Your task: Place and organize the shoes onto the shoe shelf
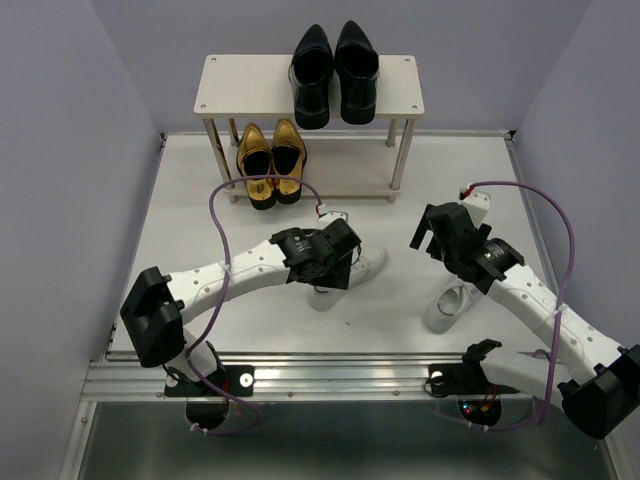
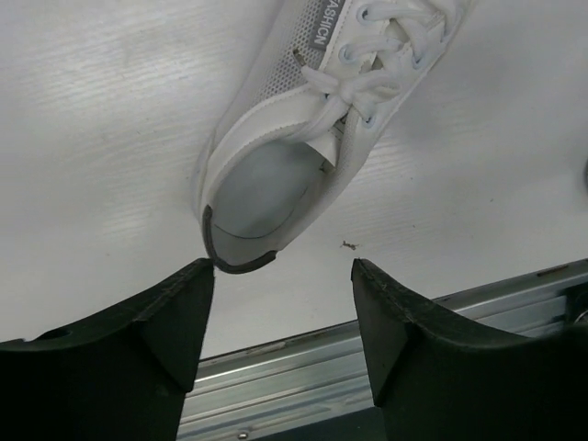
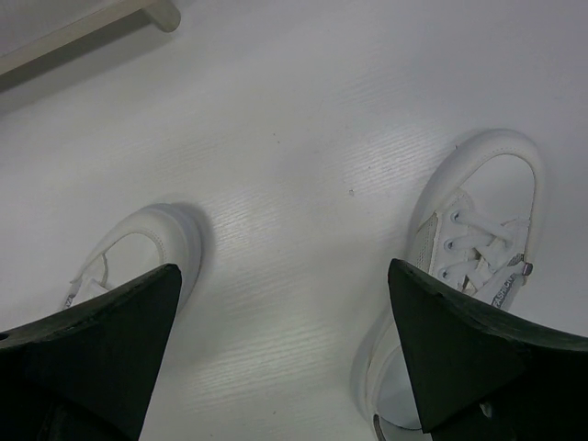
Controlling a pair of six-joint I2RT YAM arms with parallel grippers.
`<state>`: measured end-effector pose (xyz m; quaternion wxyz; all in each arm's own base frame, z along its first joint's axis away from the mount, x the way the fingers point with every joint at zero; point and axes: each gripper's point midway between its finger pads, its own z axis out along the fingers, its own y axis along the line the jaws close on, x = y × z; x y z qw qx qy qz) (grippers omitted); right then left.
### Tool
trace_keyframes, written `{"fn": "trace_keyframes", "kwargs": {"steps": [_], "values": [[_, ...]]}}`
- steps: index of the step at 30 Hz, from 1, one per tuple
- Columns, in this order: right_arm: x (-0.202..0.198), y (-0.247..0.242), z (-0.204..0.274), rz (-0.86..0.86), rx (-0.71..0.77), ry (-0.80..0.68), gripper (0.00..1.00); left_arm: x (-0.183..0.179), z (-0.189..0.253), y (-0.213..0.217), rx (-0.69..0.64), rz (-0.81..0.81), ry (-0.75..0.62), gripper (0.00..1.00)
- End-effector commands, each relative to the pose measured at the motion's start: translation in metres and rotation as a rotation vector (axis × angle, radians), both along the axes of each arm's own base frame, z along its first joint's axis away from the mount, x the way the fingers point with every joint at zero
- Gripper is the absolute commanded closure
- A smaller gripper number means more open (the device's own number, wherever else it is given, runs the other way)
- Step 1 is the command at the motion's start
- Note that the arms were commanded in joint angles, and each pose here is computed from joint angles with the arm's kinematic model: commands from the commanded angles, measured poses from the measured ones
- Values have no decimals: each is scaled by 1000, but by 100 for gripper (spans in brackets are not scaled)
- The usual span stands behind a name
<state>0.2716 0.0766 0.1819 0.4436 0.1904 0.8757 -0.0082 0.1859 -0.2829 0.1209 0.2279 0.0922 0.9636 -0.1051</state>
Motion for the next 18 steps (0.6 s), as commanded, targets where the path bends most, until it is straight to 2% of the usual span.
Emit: {"fn": "trace_keyframes", "kwargs": {"steps": [1, 5, 11, 18], "values": [[9, 3, 22, -1, 38, -73, 0, 19, 18, 23, 155, -48, -106, 31], [9, 3, 23, -1, 40, -77, 0, 29, 16, 29, 222, -76, -137, 32], [10, 5, 22, 1, 46, -73, 0, 49, -5, 33, 188, -73, -109, 32], [11, 4, 24, 0, 42, -77, 0, 38, -43, 22, 179, -158, -18, 41]]}}
